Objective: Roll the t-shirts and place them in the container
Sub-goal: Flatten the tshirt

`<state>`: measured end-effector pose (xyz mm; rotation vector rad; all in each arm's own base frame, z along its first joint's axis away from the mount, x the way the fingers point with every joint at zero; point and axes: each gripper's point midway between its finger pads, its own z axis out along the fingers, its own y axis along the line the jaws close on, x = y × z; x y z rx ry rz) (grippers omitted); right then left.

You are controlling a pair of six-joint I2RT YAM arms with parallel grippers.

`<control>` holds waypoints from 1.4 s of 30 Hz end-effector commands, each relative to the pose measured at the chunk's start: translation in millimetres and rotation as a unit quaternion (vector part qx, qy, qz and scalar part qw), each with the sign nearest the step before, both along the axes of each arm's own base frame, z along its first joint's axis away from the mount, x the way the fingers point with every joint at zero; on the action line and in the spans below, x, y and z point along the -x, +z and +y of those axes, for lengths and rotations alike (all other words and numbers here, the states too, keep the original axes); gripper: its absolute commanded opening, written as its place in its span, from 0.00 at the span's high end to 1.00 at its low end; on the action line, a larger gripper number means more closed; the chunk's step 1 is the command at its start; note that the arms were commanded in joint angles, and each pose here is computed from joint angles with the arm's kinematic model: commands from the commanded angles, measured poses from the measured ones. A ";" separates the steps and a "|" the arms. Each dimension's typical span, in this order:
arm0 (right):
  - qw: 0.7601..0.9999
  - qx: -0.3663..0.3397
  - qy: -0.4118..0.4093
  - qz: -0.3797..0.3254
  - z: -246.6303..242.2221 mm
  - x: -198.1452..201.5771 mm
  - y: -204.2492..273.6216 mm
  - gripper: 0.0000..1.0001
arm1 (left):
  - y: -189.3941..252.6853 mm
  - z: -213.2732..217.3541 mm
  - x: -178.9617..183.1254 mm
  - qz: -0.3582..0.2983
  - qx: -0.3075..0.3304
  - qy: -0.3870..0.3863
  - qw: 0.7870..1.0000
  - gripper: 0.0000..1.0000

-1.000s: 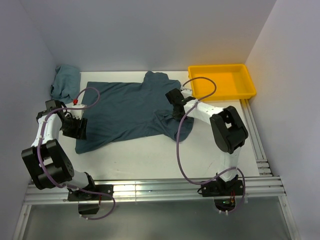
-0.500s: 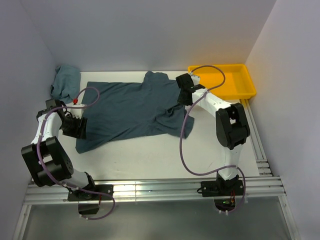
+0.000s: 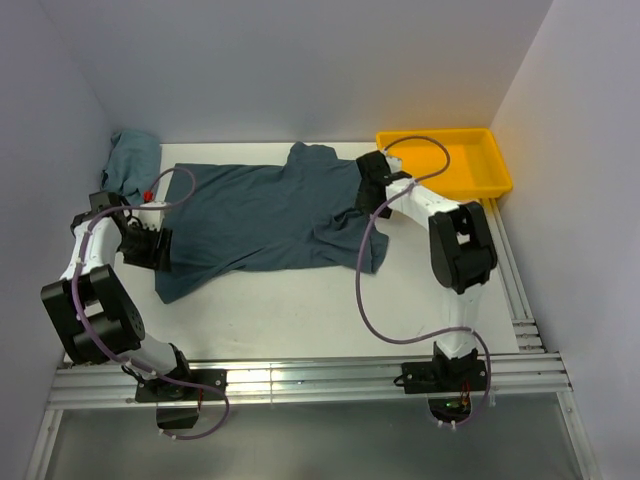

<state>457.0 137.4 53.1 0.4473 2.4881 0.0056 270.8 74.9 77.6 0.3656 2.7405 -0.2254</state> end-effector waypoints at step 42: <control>0.978 -0.196 0.062 -0.048 35.6 134.6 -6.8 0.70 | 20.5 -19.2 31.1 0.000 0.026 0.025 0.999 0.35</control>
